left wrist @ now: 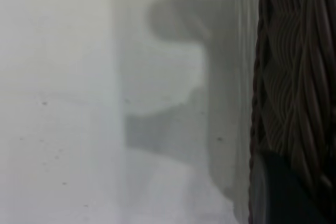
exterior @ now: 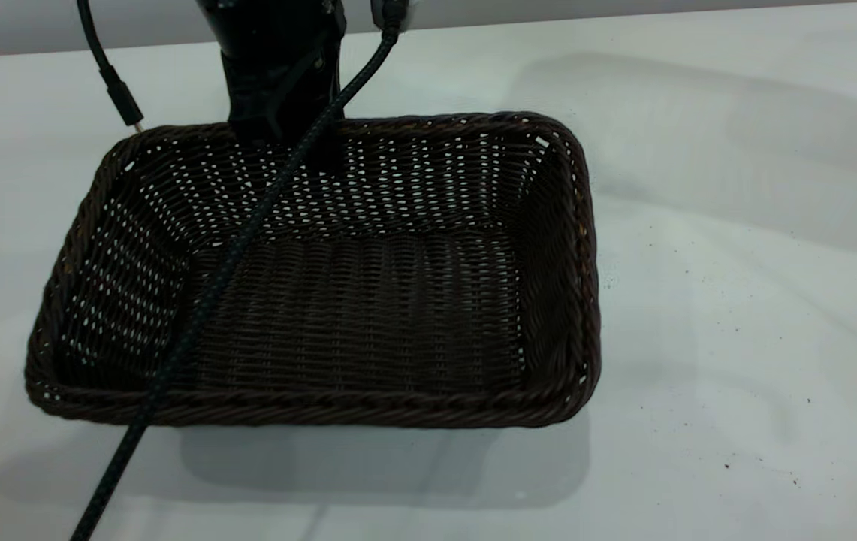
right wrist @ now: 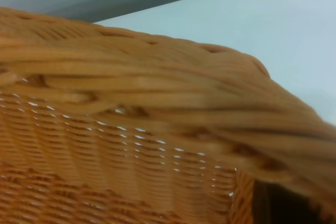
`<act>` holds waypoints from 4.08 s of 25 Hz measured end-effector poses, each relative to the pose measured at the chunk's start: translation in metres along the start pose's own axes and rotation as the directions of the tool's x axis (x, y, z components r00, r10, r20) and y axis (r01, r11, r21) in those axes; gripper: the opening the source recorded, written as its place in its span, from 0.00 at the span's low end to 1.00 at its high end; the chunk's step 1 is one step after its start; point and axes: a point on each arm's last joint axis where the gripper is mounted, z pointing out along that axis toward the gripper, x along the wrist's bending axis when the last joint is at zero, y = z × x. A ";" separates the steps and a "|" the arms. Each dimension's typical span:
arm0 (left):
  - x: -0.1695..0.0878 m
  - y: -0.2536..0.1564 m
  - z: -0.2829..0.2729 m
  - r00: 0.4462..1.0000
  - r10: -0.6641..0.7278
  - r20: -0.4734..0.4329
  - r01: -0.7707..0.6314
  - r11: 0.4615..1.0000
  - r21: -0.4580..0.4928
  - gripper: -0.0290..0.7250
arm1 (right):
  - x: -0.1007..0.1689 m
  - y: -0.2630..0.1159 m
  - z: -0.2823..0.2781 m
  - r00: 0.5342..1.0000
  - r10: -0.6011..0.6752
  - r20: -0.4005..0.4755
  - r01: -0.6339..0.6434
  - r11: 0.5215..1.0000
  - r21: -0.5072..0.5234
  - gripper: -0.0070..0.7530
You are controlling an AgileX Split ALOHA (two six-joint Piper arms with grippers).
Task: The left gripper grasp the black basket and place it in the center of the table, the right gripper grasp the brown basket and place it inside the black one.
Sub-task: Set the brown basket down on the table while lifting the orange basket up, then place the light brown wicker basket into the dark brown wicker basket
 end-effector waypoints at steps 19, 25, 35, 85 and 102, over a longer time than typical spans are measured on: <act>0.000 0.003 0.000 0.998 -0.056 -0.002 0.056 0.998 -0.038 0.43 | 0.000 0.000 0.000 1.000 0.000 -0.001 0.000 1.000 0.000 0.17; 0.008 0.005 -0.001 0.995 -0.047 -0.086 0.042 0.997 -0.057 0.47 | 0.000 0.000 0.000 1.000 0.000 -0.001 0.000 1.000 0.000 0.17; 0.007 0.004 -0.027 0.992 0.003 -0.126 -0.007 1.000 -0.031 0.46 | 0.000 0.000 0.000 1.000 -0.004 -0.001 0.004 1.000 0.000 0.17; -0.089 -0.016 -0.327 0.634 -0.511 -0.580 0.154 0.819 -0.553 0.04 | 0.146 -0.131 0.082 0.929 0.017 -0.370 0.186 0.843 0.505 0.17; -0.089 -0.017 -0.326 0.641 -0.509 -0.575 0.162 0.822 -0.547 0.04 | 0.148 -0.149 0.150 0.944 0.057 -0.325 0.176 0.745 0.643 0.17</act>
